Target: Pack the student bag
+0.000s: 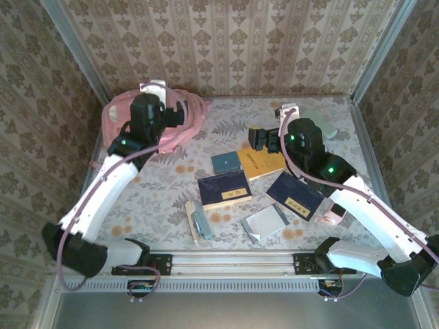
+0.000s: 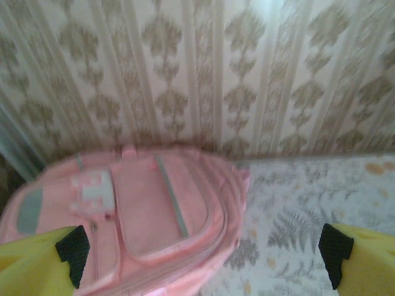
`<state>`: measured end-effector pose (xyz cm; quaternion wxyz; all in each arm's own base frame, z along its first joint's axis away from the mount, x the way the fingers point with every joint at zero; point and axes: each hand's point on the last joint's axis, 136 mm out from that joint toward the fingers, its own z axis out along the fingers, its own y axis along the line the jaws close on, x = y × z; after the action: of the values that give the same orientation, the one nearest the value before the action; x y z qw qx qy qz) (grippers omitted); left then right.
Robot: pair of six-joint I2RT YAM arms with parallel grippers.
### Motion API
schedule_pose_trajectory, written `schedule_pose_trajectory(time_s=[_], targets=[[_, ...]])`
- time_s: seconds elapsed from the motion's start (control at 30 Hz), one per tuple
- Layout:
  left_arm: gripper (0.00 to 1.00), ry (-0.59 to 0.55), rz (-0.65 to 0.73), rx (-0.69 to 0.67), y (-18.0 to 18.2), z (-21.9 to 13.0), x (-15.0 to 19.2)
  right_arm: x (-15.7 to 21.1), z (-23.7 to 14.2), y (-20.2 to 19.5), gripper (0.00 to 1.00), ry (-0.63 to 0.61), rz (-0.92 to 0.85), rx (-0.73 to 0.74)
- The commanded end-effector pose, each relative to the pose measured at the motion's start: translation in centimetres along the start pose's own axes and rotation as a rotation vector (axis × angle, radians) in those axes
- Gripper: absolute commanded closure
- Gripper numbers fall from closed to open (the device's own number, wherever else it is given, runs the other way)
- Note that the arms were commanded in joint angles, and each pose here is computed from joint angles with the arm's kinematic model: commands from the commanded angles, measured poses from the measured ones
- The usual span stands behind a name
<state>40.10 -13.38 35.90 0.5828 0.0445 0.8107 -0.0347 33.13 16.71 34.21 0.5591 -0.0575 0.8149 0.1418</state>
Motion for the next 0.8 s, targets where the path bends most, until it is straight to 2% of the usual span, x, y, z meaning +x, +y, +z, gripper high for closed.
schedule_pose_trajectory(time_s=[0.0,0.07,0.2,0.27,0.4,0.53,0.63,0.77], targets=[[0.0,0.218,-0.144,0.014,1.4,4.2,2.7,3.9,0.4,-0.5,0.0,0.161,0.234,-0.124],[0.0,0.293,-0.195,0.063,1.5,7.3,3.4,4.1,0.7,-1.4,0.0,0.194,0.339,-0.158],[0.0,0.367,-0.297,0.138,2.2,13.1,4.4,4.0,0.6,-2.5,0.0,0.174,0.396,-0.127],[0.0,0.405,-0.342,0.129,2.9,15.6,5.1,4.2,0.1,-2.5,0.01,0.169,0.416,-0.123],[0.07,0.496,-0.467,0.133,4.3,20.2,8.0,4.6,-1.5,-2.1,0.09,0.106,0.472,-0.177],[0.1,0.537,-0.569,0.163,4.2,23.3,10.8,7.1,-1.8,-1.9,0.12,0.187,0.485,-0.178],[0.17,0.554,-0.629,0.249,2.7,25.0,11.9,10.4,-1.3,-2.0,0.19,0.276,0.541,-0.16],[0.18,0.592,-0.655,0.224,2.5,26.1,14.1,12.8,-1.3,-1.1,0.24,0.331,0.57,-0.184]])
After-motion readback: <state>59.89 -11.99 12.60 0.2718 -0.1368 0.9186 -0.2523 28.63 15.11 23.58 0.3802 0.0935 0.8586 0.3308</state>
